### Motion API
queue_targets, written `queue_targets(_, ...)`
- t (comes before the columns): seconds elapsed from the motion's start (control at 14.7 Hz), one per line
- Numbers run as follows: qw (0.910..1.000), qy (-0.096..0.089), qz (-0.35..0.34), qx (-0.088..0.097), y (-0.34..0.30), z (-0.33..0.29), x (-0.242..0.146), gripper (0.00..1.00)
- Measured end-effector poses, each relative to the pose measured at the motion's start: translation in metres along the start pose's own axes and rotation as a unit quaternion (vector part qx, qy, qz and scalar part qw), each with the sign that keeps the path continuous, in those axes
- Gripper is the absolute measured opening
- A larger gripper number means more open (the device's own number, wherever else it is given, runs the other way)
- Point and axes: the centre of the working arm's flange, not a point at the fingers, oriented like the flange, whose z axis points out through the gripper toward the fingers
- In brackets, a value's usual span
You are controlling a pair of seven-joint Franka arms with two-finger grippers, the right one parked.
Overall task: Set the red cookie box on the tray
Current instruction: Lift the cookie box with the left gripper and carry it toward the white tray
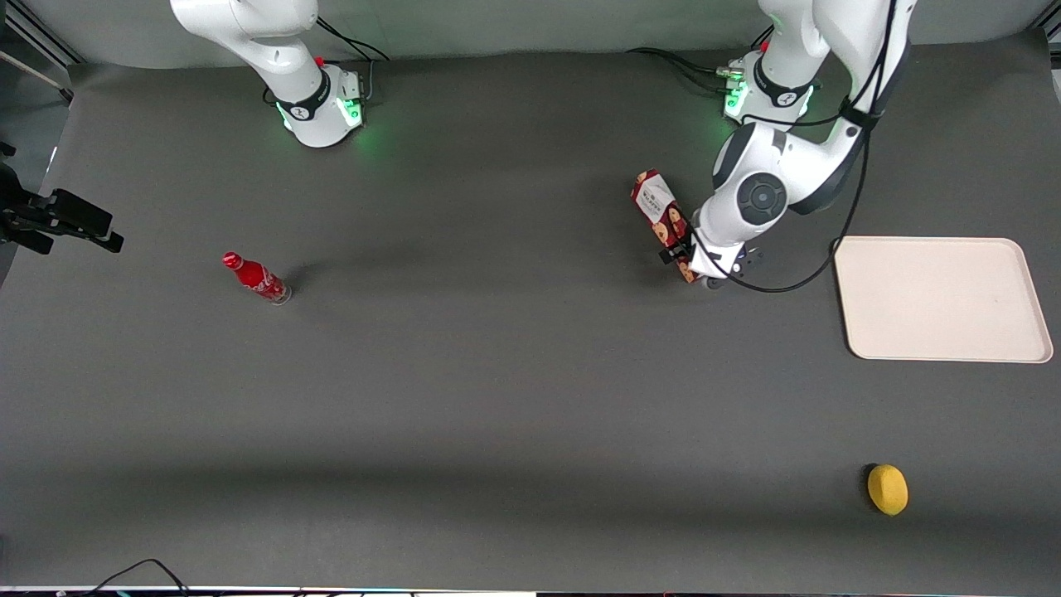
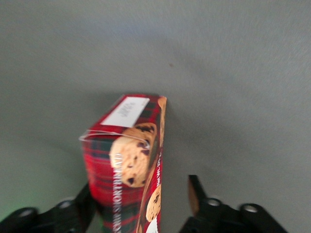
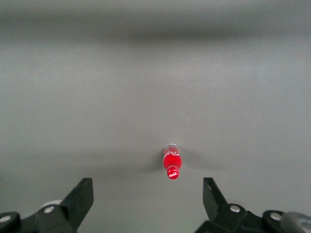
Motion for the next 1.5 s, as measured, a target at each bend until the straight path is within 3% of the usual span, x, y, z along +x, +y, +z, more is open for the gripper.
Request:
queue_targets(0.27, 0.9999, 0.001, 0.012, 0.007, 0.001, 0.009, -0.001, 0.33)
queue_targets(0.41, 0.9999, 0.003, 0.012, 0.006, 0.001, 0.008, 0.0, 0.21)
queue_targets(0.61, 0.9999, 0.0, 0.004, 0.011, 0.003, -0.004, 0.011, 0.19)
queue_targets(0.75, 0.9995, -0.006, -0.001, 0.03, 0.006, -0.038, 0.032, 0.19)
queue_targets(0.89, 0.9989, -0.011, -0.006, 0.045, 0.005, -0.102, 0.066, 0.19)
queue_targets(1.09, 0.9991, -0.012, -0.002, 0.042, -0.015, -0.207, 0.107, 0.19)
queue_targets(1.43, 0.9956, 0.02, 0.071, 0.057, -0.1, -0.333, 0.167, 0.19)
queue_targets(1.5, 0.9926, 0.026, 0.098, 0.068, -0.126, -0.353, 0.18, 0.19)
